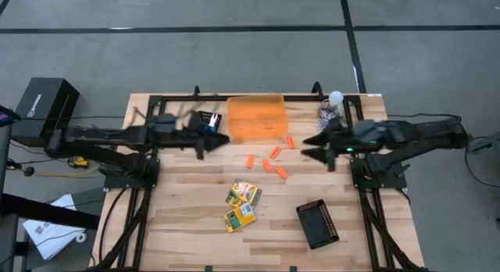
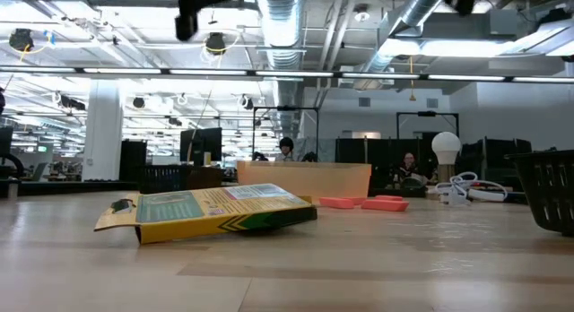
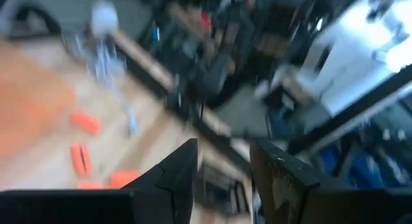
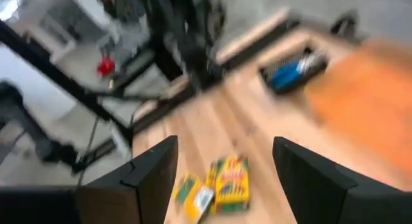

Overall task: Pick & Place School Supplies
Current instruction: Put the yellow crayon box into the orange bin

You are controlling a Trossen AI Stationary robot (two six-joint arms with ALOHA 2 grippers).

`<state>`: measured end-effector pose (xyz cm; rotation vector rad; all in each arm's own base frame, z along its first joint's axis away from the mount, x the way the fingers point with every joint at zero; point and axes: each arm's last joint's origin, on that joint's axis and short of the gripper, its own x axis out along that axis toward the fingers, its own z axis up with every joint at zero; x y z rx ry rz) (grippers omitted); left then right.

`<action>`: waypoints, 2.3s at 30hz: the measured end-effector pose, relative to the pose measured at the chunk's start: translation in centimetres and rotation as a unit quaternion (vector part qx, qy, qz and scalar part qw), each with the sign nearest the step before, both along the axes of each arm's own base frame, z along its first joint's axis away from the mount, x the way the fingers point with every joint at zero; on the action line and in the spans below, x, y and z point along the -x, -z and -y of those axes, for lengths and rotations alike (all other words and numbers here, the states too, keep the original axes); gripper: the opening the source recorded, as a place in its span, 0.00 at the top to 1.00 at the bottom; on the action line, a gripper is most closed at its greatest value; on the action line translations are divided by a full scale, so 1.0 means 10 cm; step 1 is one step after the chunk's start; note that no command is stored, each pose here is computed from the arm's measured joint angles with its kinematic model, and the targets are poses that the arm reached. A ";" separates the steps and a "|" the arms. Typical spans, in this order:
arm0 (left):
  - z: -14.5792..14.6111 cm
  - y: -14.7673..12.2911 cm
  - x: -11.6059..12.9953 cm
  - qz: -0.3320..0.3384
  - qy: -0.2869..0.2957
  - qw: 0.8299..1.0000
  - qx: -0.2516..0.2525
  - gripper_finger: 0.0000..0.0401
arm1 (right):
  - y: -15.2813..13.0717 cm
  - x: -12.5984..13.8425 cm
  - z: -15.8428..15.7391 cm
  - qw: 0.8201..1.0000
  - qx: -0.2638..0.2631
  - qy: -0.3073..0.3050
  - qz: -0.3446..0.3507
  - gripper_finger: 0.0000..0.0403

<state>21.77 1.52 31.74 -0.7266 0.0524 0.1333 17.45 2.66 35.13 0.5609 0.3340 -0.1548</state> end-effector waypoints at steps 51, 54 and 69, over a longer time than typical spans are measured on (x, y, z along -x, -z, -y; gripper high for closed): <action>0.11 -0.38 0.69 0.092 0.089 0.987 -0.092 0.67 | 2.37 -1.84 -0.56 0.913 -0.324 -0.115 -0.218 0.39; 0.11 -0.38 0.69 0.091 0.089 0.988 -0.092 0.67 | 2.38 -1.84 -0.56 0.913 -0.324 -0.113 -0.222 0.39; 0.11 -0.38 0.68 0.090 0.089 0.987 -0.094 0.67 | 2.40 -1.82 -0.54 0.909 -0.329 -0.095 -0.236 0.39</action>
